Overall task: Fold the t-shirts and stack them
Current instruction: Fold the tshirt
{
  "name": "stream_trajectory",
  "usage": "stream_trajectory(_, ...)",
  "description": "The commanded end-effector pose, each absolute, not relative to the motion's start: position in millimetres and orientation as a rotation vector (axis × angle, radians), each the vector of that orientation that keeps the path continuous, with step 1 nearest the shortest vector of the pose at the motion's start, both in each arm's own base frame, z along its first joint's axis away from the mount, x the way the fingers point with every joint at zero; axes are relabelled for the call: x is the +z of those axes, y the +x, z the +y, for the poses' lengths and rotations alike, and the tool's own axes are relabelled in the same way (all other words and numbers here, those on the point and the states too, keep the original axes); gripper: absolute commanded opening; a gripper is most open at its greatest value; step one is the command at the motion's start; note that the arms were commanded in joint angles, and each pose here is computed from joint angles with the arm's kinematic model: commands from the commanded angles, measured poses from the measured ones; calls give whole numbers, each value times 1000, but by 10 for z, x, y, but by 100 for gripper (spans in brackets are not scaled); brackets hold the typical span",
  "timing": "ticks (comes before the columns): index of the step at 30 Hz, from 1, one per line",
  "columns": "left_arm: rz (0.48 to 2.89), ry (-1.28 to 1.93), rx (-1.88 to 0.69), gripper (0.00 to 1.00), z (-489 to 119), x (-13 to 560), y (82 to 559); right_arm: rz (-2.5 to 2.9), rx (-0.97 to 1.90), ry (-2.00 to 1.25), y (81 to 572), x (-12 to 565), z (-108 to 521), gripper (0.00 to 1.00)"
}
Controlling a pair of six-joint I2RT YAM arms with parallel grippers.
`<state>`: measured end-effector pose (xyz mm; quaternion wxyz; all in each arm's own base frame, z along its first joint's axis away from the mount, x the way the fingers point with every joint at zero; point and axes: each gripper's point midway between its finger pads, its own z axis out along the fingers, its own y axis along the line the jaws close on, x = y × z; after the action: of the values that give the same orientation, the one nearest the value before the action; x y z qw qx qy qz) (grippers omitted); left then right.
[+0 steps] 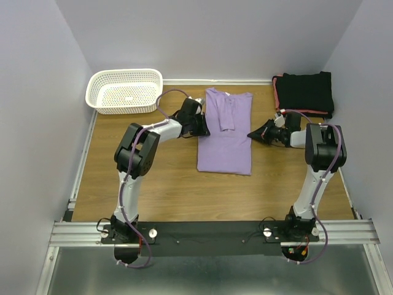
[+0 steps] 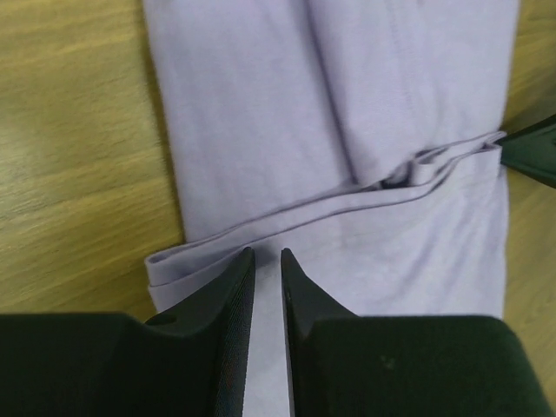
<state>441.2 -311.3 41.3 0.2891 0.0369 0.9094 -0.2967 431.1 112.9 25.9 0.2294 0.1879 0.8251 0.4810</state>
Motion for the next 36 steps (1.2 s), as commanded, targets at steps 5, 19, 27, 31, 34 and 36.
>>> stream_trajectory(5,2554,-64,-728,23,-2764,73,4181,2293,1173,571,4360,-32,1007,7)
stream_trajectory(19,2444,-117,-612,40,-2290,643,3657,2344,1029,314,3943,639,1229,15)
stream_trajectory(27,2329,-74,-504,72,-2278,1270,3384,2450,636,237,3366,875,1208,41)
stream_trajectory(31,2375,-26,-529,72,-2388,1119,3112,2504,579,223,3043,794,1170,43)
stream_trajectory(34,2380,-46,-473,72,-2337,985,3167,2528,612,183,2860,746,1224,43)
stream_trajectory(36,2356,-60,-436,72,-2319,981,3302,2534,606,177,2780,707,1204,43)
